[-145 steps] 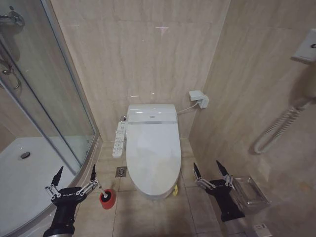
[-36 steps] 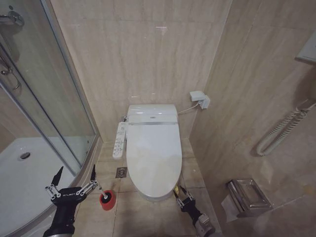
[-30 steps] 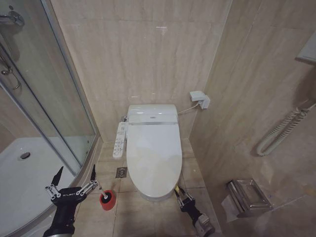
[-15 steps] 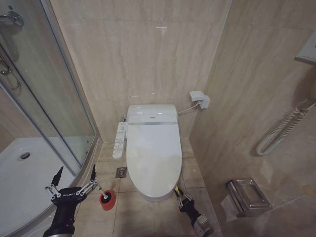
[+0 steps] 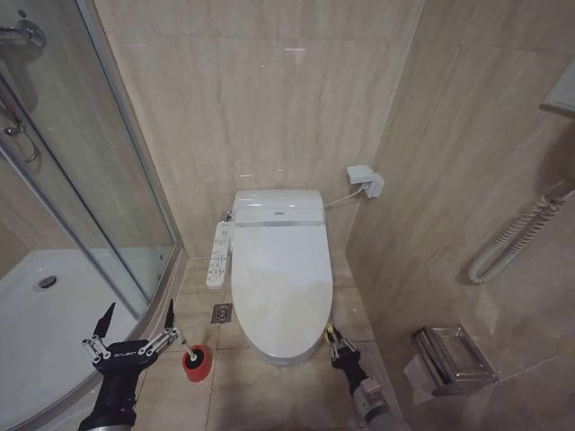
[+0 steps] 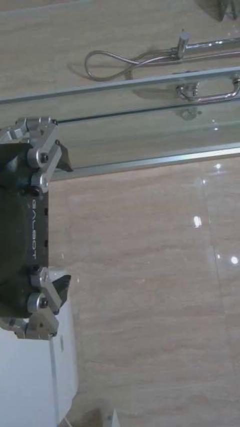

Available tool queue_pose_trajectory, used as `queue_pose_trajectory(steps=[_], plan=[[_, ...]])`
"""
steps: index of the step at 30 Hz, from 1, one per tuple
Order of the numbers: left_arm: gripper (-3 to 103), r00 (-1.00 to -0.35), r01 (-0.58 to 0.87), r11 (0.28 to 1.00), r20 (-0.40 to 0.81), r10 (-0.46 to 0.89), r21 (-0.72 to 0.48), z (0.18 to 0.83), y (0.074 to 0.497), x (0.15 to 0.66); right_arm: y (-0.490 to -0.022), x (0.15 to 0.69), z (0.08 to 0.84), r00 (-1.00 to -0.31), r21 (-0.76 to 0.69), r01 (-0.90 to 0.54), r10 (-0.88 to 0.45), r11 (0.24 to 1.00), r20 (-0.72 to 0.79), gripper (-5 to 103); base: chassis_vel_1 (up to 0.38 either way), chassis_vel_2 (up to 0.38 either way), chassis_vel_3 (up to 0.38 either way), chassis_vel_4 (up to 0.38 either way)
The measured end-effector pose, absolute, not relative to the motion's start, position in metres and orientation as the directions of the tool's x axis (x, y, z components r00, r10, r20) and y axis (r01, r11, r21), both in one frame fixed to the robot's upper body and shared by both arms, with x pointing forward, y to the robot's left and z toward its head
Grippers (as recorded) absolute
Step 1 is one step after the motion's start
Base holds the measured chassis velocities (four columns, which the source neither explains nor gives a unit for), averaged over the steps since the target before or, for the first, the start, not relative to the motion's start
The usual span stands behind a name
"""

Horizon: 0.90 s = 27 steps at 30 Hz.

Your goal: Open the toilet lid, clean the toilet bowl with a toilet brush, close the toilet lid, and flush.

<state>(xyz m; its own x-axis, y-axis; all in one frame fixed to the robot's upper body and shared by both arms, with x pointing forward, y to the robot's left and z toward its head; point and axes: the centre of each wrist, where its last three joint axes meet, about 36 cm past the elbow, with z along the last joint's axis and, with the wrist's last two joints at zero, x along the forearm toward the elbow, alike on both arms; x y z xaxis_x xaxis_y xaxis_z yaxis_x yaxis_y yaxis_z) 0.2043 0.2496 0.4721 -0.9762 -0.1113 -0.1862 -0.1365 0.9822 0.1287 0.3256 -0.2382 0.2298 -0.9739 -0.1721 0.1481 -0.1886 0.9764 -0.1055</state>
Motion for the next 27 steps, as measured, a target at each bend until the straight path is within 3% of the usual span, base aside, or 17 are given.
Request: queue_pose_trajectory(steps=[12, 13, 27], plan=[[100, -0.976, -0.137, 0.982, -0.186, -0.111, 0.129, 0.472, 0.250, 0.204, -0.251, 0.342, 0.273, -0.996, -0.077, -0.091, -0.089, 0.993, 0.029, 16, 0.000, 0.000, 0.000, 0.000], [100, -0.976, -0.137, 0.982, -0.186, -0.111, 0.129, 0.472, 0.250, 0.204, -0.254, 0.343, 0.278, -0.997, -0.074, -0.082, -0.080, 0.994, 0.019, 3, 0.000, 0.000, 0.000, 0.000], [100, -0.976, -0.137, 0.982, -0.186, -0.111, 0.129, 0.472, 0.250, 0.204, -0.274, 0.350, 0.325, -0.995, -0.054, -0.019, -0.025, 0.998, -0.098, 2, 0.000, 0.000, 0.000, 0.000]])
